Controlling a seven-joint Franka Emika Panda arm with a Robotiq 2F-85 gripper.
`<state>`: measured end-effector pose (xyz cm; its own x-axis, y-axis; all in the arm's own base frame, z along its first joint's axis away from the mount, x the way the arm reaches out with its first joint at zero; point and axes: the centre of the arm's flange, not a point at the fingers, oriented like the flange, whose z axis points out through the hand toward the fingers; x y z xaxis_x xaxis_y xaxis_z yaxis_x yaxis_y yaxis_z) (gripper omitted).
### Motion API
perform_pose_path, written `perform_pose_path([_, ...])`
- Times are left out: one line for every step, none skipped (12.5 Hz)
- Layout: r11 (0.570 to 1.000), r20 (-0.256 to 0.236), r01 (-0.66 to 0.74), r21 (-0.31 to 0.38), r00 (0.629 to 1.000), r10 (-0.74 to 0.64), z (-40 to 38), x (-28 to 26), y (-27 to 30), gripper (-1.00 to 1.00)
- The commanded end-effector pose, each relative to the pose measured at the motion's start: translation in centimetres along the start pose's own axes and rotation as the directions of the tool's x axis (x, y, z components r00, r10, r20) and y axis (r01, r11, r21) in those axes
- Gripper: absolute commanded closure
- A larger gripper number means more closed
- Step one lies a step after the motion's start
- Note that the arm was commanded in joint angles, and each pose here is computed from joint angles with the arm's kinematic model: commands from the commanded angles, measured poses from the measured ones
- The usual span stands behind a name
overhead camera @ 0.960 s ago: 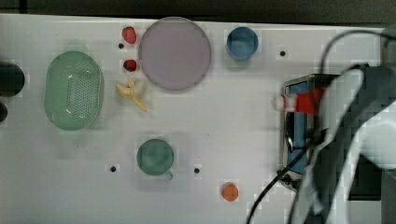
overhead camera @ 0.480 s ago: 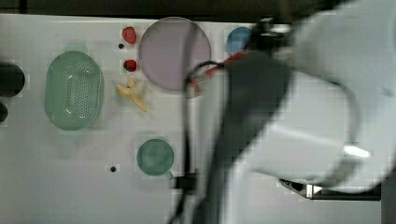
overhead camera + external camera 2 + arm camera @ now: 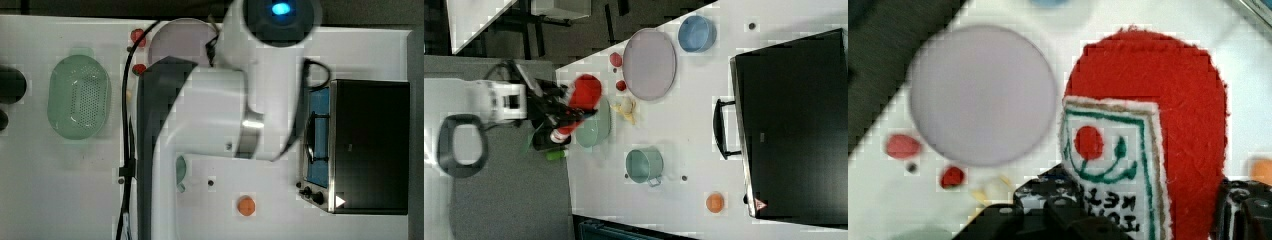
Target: Pick Ketchup from oven and place it on table.
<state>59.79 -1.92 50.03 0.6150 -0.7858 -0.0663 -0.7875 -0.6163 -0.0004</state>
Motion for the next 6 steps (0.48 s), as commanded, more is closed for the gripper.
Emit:
perform_pose_path([0.997, 0.024, 0.038, -0.069, 0.999, -0.036, 5.8, -1.8, -0.5, -0.27])
perform_pose_path([0.997, 0.021, 0.04, -0.069, 0.999, -0.039, 7.7, -2.1, -0.4, -0.27])
perform_pose_path([0.997, 0.02, 0.037, -0.07, 0.999, -0.036, 9.8, -2.3, 0.1, -0.27])
perform_pose_path([0.997, 0.022, 0.031, -0.075, 0.999, -0.03, 11.8, -2.3, 0.8, -0.27])
perform_pose_path([0.996, 0.03, 0.025, -0.088, 0.999, -0.022, 14.0, -2.5, 1.7, -0.27])
perform_pose_path([0.994, 0.038, 0.02, -0.103, 0.999, -0.016, 16.0, -2.6, 2.4, -0.27])
